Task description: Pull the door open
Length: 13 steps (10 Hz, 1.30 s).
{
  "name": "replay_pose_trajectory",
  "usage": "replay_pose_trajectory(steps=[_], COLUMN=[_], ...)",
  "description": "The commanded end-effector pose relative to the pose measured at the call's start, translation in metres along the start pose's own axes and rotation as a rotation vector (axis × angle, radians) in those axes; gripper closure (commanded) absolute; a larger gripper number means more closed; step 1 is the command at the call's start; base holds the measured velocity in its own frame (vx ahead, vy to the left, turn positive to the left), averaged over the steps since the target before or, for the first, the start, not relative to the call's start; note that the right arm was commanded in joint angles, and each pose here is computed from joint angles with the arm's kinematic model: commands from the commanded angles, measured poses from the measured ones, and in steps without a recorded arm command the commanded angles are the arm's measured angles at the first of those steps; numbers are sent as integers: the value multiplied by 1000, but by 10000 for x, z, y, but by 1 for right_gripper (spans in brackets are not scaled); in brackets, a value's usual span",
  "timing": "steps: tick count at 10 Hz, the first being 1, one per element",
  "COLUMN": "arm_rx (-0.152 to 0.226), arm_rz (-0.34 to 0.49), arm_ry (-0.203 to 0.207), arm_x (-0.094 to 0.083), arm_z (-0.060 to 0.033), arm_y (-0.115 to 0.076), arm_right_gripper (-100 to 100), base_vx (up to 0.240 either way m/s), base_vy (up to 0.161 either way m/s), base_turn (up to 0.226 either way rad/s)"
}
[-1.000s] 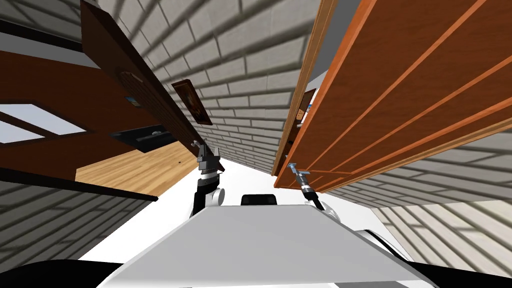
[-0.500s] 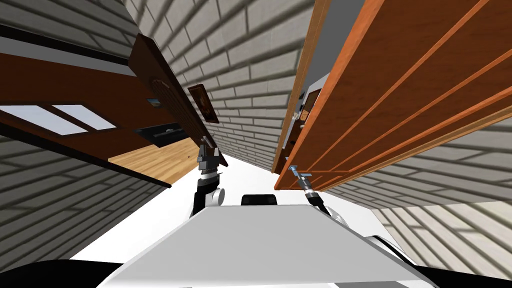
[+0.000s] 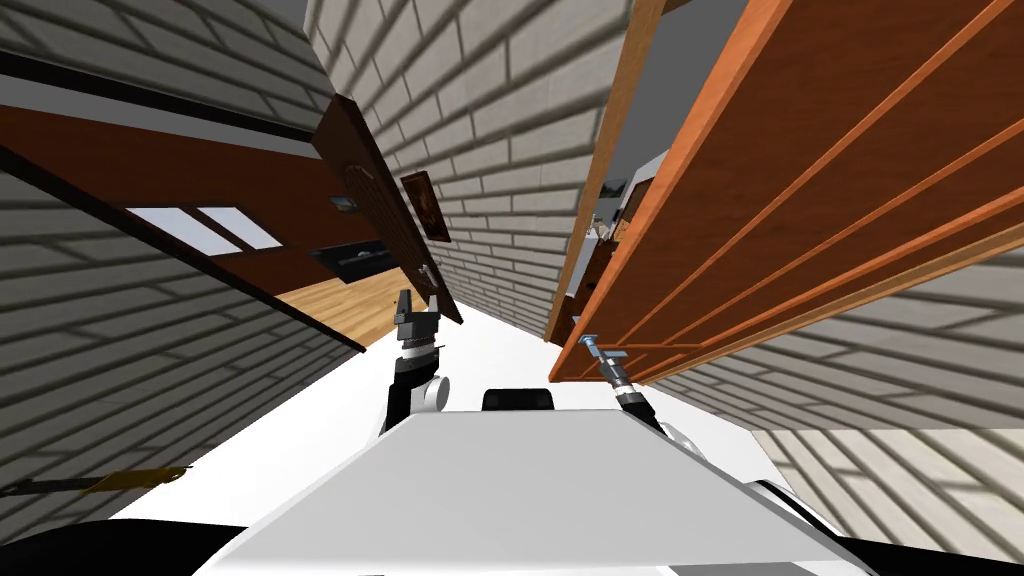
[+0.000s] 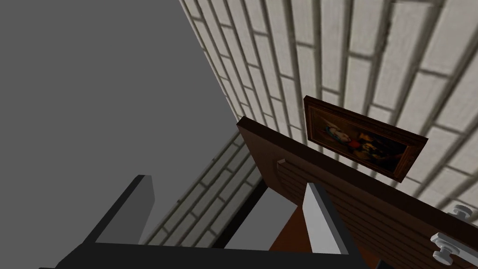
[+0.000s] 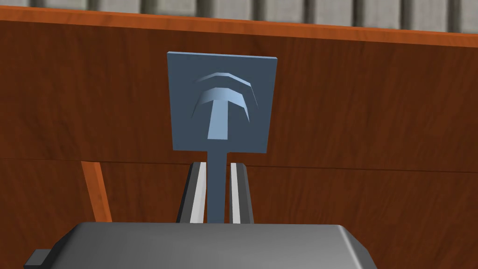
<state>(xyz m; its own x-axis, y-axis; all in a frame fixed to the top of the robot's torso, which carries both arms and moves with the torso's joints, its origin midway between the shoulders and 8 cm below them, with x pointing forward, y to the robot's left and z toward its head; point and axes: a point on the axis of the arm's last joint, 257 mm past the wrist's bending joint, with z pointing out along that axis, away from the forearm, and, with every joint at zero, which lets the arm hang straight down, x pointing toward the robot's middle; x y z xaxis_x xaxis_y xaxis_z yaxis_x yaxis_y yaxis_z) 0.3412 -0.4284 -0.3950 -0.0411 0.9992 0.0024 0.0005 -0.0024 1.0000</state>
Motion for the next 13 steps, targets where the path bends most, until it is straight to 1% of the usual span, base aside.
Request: replay_pose_trajectory(steps=[1, 4, 5, 6, 9, 13], arm_rx=[1, 0, -1, 3, 1, 0], arm_rz=[-2, -2, -2, 0, -1, -2], arm_ry=[6, 24, 23, 30, 38, 50], arm_x=[-41, -73, -52, -48, -64, -83], arm_z=[-122, -299, -244, -328, -447, -606], arm_y=[4, 22, 16, 2, 7, 20], arm_right_gripper=[100, 100, 100, 100, 100, 100], base_vx=[-167, -229, -108, -153, -227, -199], base_vy=[-73, -62, -29, -58, -98, -74], base_turn=[164, 173, 35, 161, 213, 156])
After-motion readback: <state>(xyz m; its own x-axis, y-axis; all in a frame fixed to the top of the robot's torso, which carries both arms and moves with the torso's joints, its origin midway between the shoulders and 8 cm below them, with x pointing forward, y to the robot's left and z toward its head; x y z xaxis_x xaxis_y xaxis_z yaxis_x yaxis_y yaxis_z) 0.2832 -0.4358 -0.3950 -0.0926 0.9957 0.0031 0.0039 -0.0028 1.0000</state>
